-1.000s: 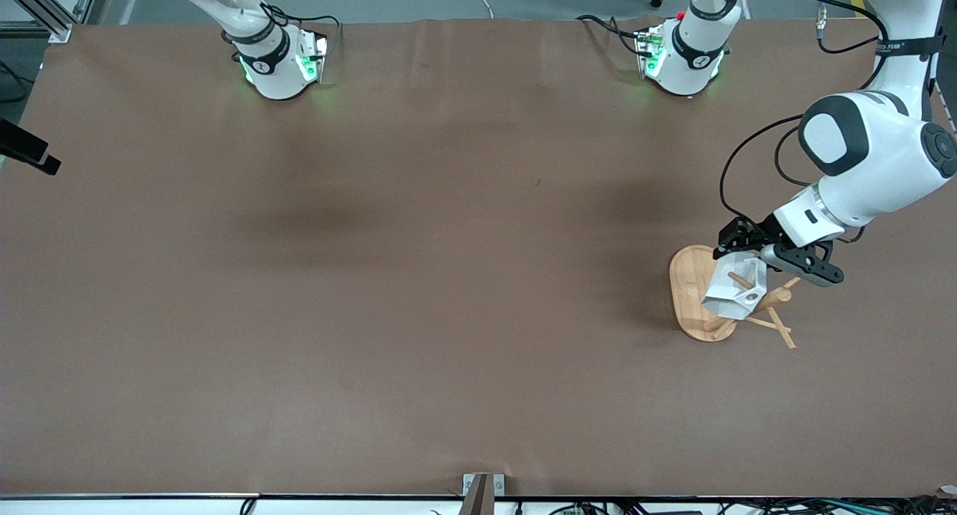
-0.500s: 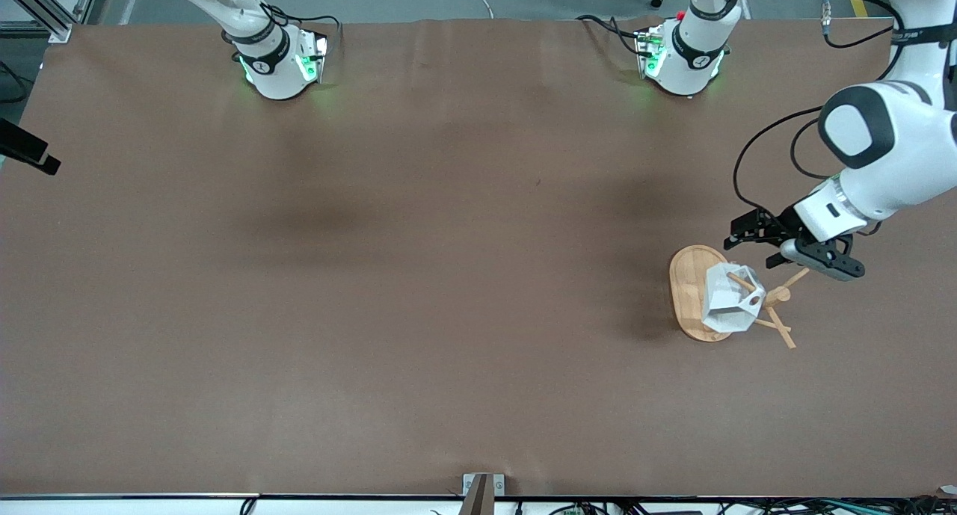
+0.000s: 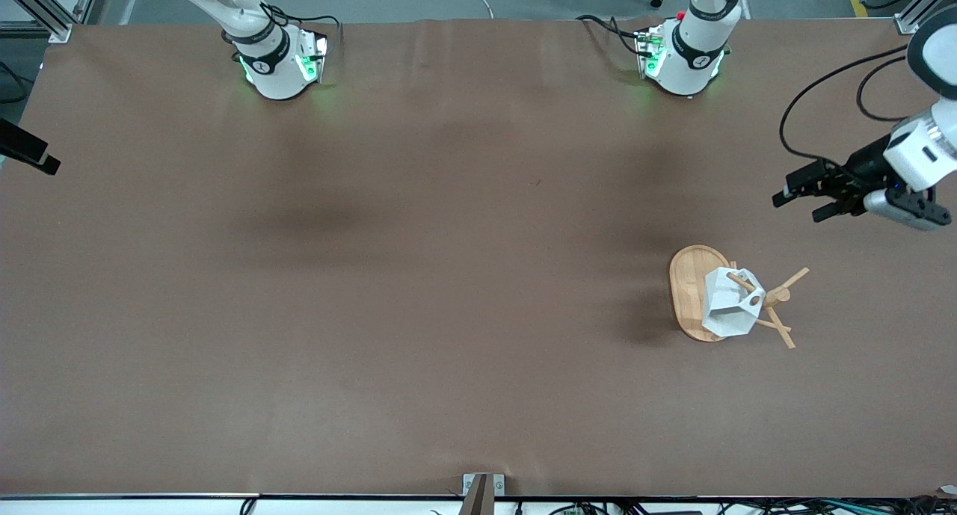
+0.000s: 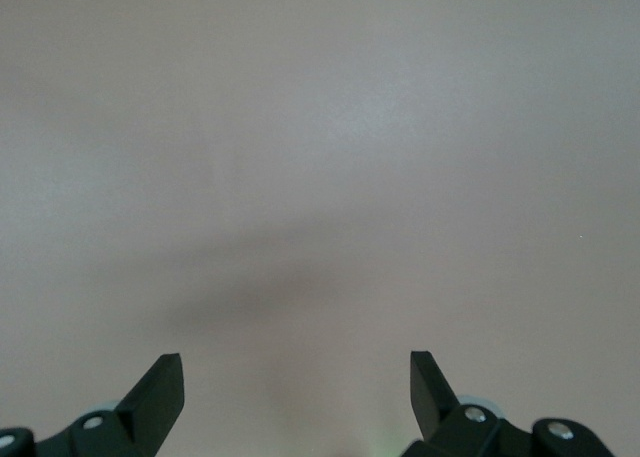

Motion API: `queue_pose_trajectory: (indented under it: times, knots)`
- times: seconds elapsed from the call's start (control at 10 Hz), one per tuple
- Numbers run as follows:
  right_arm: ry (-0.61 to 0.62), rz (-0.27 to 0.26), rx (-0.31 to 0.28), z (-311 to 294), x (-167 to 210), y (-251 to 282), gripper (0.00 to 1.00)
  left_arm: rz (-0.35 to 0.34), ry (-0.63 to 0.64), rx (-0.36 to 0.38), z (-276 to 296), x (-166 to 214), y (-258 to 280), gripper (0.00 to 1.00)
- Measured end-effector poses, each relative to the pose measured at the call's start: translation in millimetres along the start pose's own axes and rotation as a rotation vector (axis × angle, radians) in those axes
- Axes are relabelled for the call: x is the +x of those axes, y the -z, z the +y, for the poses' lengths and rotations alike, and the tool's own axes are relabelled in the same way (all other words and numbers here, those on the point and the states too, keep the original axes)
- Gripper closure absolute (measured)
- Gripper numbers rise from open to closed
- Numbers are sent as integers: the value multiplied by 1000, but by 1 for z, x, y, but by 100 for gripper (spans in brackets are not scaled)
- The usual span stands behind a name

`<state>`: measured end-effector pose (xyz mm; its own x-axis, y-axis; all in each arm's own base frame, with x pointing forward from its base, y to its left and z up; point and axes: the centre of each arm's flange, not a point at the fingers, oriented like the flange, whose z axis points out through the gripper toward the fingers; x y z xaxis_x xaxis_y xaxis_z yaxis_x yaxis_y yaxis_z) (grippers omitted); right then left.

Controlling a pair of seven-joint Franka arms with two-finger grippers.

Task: Hang cup on rack

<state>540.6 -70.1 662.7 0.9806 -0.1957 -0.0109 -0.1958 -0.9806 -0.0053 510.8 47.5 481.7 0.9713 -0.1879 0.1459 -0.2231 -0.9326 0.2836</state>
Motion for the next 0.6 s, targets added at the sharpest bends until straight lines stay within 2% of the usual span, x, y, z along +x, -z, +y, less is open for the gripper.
queue_pose_trajectory:
  times: [0.2,0.3,0.4,0.6]
  knots:
    - [8,0,0,0,0,0,0,-60,-192,224,48,12,14,0]
    - [15,0,0,0,0,0,0,-44,-223,270,70,23,24,0]
    - [18,0,0,0,0,0,0,-17,-191,290,83,30,34,0]
    - [18,0,0,1,0,0,0,-10,-60,290,100,35,55,0]
